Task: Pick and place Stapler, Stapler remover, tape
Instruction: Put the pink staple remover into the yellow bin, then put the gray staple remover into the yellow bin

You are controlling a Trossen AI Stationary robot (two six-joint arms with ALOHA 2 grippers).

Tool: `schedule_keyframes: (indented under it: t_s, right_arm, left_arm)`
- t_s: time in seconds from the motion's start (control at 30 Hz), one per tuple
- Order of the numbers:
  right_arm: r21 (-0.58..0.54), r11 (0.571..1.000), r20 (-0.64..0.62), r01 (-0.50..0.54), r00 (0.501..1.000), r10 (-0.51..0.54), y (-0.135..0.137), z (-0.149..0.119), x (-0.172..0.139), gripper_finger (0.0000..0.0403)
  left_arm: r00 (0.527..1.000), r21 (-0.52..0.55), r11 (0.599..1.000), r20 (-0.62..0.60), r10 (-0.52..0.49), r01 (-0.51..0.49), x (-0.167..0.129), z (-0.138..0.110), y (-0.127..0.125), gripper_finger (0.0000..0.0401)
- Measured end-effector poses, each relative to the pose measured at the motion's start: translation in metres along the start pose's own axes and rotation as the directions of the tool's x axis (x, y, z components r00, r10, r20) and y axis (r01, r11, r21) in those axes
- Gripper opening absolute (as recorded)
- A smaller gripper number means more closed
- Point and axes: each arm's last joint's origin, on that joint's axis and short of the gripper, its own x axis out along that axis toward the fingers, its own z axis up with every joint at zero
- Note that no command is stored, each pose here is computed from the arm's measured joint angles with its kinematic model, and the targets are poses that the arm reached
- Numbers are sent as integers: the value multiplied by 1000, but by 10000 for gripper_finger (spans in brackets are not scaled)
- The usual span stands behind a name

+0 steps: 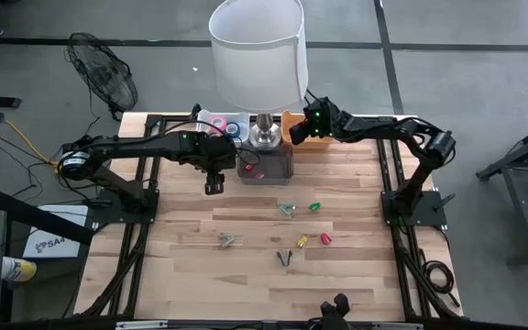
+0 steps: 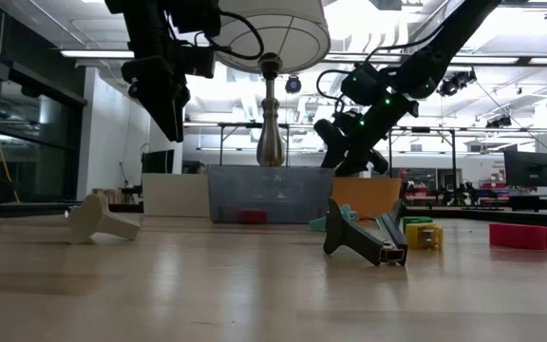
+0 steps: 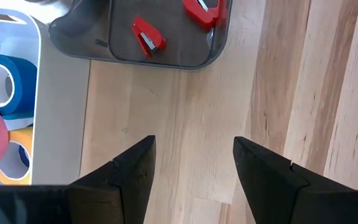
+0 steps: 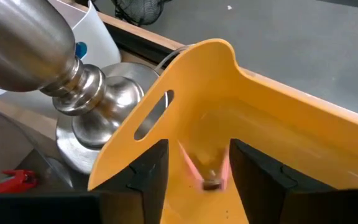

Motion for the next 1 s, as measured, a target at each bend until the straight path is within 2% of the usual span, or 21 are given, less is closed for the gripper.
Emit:
schedule_keyframes:
  t_s: [0.17,0.5,1.0]
  right_arm:
    - [0,1000,-8,-21,1000,21,0,0,0,177]
    - [-21,1000,-4,-23,1000,23,0,1,-2,179]
    - [-99,995,7,-20,1000,21,4,14,-35,179]
  left_arm:
    - [1000,-5,1000,0,-1,1,0,0,0,213]
    - [1000,-21,1000,-13,-9,9,0,-1,0,213]
    - [999,-25,999,-36,-21,20,0,-4,-1,213]
